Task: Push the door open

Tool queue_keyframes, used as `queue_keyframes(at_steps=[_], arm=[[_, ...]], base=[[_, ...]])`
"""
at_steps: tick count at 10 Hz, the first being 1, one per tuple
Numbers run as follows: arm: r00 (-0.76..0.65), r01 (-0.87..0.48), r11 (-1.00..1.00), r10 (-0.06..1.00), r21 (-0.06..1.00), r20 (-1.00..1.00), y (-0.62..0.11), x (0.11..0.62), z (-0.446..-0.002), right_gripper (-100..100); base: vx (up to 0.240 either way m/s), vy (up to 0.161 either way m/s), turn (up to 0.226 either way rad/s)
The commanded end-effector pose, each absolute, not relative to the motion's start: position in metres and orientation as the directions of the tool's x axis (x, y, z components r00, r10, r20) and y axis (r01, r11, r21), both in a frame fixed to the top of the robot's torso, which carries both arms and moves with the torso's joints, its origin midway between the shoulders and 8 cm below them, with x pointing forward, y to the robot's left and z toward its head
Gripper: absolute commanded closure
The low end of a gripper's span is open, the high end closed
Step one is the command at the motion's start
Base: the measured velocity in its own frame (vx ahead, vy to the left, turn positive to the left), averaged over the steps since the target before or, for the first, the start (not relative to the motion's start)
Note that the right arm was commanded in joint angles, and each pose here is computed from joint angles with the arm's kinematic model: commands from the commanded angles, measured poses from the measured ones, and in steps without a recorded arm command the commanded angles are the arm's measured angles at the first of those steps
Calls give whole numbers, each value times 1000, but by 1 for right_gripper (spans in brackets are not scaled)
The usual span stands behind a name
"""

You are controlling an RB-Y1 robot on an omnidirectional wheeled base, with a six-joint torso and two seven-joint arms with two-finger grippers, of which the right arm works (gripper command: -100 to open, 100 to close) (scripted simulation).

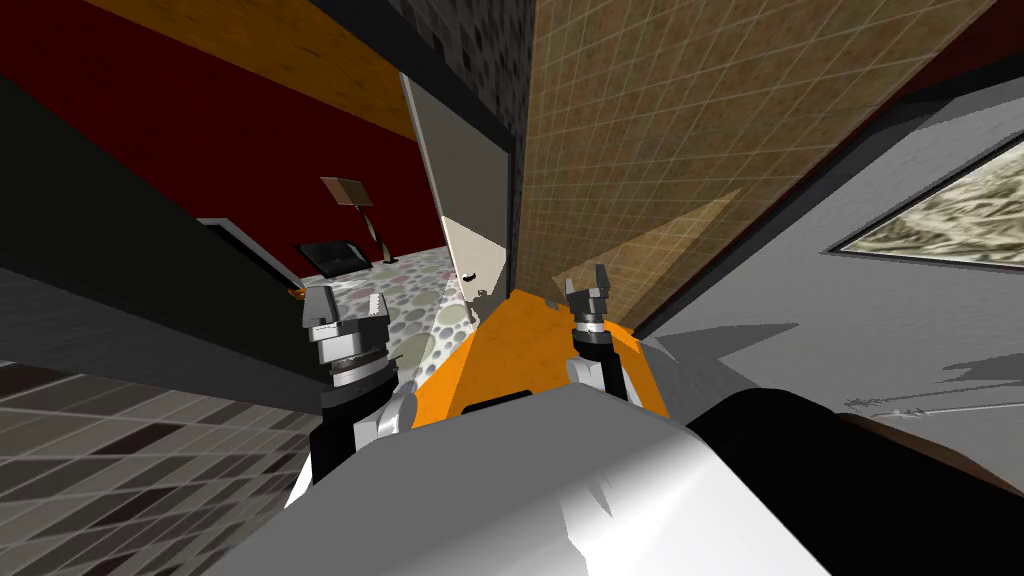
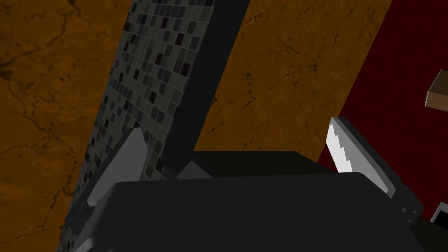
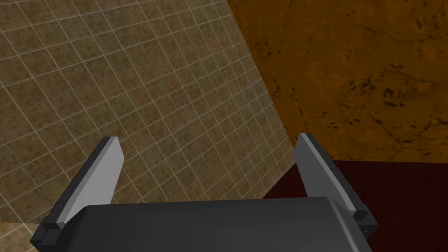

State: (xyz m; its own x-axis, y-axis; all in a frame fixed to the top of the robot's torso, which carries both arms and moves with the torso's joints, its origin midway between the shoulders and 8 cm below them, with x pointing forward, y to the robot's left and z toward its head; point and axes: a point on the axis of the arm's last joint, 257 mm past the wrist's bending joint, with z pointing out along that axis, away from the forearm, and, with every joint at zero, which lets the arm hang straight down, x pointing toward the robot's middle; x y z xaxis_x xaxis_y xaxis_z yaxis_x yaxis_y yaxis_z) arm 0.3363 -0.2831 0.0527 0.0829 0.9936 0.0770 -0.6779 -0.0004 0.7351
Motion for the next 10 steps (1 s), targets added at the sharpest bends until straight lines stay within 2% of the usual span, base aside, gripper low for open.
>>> queue_keyframes(at_steps=[1, 10], arm=[[58, -668, -20, 995, 744, 79, -276, 344, 43, -100], [-41, -615, -100, 995, 782, 95, -245, 376, 0, -100]], base=[[118, -81, 29], [100, 11, 20]])
